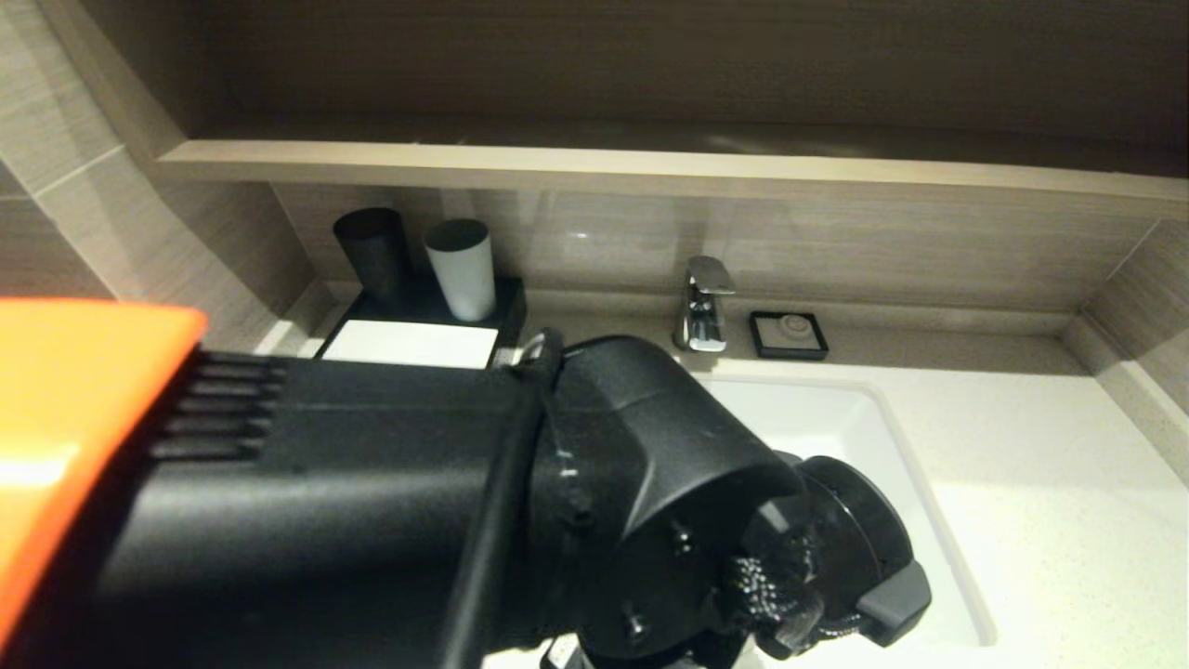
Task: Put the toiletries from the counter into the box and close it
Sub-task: Pick up the bathroom toiletry
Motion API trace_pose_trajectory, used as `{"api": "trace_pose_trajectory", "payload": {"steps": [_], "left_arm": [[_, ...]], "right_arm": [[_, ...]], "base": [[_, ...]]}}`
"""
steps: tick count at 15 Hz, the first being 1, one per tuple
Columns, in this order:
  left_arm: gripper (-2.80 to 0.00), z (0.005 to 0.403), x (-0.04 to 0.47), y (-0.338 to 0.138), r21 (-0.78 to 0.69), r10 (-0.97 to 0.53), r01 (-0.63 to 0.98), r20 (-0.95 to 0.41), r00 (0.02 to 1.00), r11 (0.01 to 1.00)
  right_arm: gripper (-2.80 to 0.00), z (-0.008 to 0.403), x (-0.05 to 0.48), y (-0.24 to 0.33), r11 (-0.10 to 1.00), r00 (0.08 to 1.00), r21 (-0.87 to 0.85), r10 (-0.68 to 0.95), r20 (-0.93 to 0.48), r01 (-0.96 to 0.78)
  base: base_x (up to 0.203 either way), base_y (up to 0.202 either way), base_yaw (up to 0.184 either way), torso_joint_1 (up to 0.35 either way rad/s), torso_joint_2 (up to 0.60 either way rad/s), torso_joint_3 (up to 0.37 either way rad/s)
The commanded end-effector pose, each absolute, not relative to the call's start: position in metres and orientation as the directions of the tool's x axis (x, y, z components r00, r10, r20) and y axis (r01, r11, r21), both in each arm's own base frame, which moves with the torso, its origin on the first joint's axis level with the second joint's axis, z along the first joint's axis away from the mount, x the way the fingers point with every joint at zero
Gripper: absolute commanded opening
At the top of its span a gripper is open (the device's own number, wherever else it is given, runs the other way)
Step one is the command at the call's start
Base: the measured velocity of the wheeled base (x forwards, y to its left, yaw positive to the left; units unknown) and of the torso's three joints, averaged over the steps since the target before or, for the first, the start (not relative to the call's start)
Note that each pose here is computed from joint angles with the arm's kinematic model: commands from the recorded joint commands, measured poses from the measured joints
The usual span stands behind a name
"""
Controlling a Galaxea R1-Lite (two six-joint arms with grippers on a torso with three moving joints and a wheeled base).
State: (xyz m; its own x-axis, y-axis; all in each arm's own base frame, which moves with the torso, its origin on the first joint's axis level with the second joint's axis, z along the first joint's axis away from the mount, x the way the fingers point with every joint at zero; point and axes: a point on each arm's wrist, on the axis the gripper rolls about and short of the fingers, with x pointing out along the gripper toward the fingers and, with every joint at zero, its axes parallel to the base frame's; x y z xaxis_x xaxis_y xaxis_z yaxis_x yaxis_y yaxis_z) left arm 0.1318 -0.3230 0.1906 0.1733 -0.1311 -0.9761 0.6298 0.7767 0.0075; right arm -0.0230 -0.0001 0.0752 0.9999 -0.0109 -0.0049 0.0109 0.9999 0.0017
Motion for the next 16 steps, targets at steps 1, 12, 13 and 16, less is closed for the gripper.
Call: {"api": "trace_pose_trajectory", "payload": {"steps": [1, 12, 13, 16], "left_arm": [[-2.8, 0.185, 0.126, -0.328, 0.017, -0.115, 0.639, -0.98, 0.164, 0.769], [0.0, 0.18, 0.131, -0.342, 0.013, -0.124, 0.621, -0.976, 0.177, 0.784], [0.0, 0.18, 0.131, -0.343, 0.012, -0.126, 0.621, -0.976, 0.178, 0.784], [0.0, 0.174, 0.133, -0.345, 0.024, -0.109, 0.62, -0.978, 0.177, 0.784]], "right_arm": [[-2.8, 0.075, -0.023, 0.0, 1.0, 1.0, 0.003, -0.01, -0.005, 0.01], [-2.8, 0.075, -0.023, 0.0, 1.0, 1.0, 0.003, -0.011, -0.003, 0.011], [-2.8, 0.075, -0.023, 0.0, 1.0, 1.0, 0.003, -0.011, -0.003, 0.011], [-2.8, 0.075, -0.023, 0.0, 1.0, 1.0, 0.002, -0.011, -0.003, 0.011]], "base": [[0.0, 0.0, 0.0, 0.0, 0.0, 0.0], [0.0, 0.0, 0.0, 0.0, 0.0, 0.0], [0.0, 0.0, 0.0, 0.0, 0.0, 0.0], [0.0, 0.0, 0.0, 0.0, 0.0, 0.0]]}}
